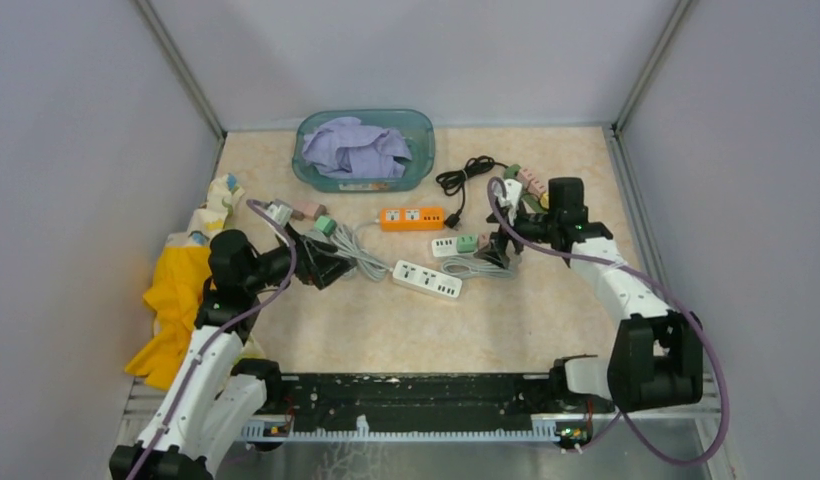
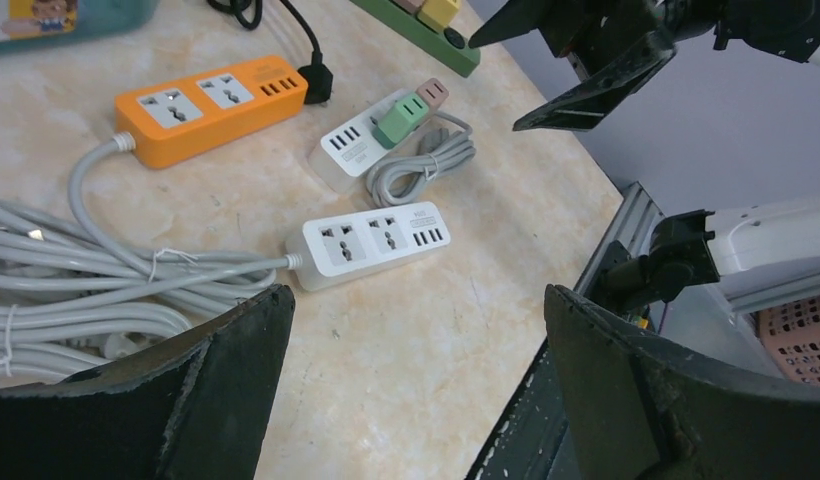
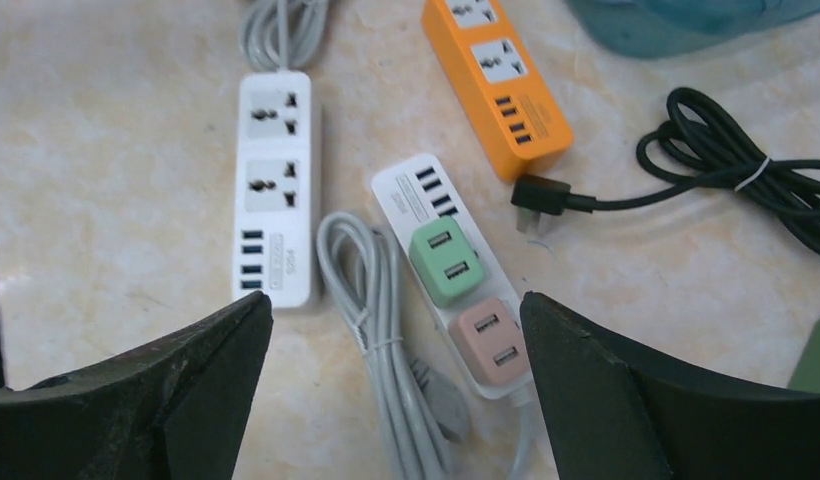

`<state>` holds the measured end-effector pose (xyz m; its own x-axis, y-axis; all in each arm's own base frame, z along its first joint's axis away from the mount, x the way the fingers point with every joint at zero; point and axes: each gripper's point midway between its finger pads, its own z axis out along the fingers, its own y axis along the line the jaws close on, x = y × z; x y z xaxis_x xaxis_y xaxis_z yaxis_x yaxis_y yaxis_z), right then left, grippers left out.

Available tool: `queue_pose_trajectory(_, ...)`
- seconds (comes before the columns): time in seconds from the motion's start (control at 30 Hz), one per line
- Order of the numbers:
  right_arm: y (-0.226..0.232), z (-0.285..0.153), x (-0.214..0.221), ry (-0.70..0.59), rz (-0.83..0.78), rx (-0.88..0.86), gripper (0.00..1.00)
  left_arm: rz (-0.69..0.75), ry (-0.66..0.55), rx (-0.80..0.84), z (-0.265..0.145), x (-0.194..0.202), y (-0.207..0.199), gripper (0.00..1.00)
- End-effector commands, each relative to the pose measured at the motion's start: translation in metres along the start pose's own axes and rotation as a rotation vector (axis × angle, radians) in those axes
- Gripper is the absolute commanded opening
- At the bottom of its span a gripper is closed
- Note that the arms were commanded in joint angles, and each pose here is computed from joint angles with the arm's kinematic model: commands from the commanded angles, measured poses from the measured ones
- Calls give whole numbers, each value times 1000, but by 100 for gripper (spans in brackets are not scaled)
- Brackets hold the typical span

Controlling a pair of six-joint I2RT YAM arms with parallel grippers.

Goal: Pull the plug off the socket
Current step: Place the socket at the center of the board, then move the socket to the center of the board.

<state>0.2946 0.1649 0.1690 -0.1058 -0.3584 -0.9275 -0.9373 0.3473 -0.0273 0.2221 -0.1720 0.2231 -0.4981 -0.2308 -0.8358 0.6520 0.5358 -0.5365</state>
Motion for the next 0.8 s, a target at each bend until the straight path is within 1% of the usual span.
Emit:
queue_pose_trajectory(0.0, -20, -1, 42, 167, -75, 37, 88, 88, 5, -44, -1, -11, 6, 100)
queue_pose_trajectory(0.1, -23, 0, 63, 250, -44, 11, 78, 106, 4, -33, 0, -15, 5, 100)
queue_pose_trajectory(0.17, -21, 3, 81, 295, -41, -12, 75, 113, -2, -62, 0, -17, 10, 100)
queue_pose_trajectory(0.23, -22, 5, 94, 339, -47, -9, 74, 114, -7, -67, -1, -18, 11, 100)
queue_pose_trajectory(0.33, -34, 6, 107, 410, -76, 57, 75, 111, -4, -57, -1, -17, 9, 100)
queue_pose_trajectory(0.4, -37, 6, 109, 426, -76, 74, 75, 114, -6, -60, -1, -17, 10, 100)
queue_pose_trajectory(0.5, -34, 8, 98, 385, -76, 60, 75, 122, -16, -70, -3, -20, 10, 100)
queue_pose_trajectory(0.67, -11, 4, 45, 191, -65, -34, 77, 122, -17, -64, -3, -20, 9, 100)
queue_pose_trajectory(0.77, -5, -3, 23, 108, -79, -58, 78, 120, -16, -61, -3, -20, 9, 100)
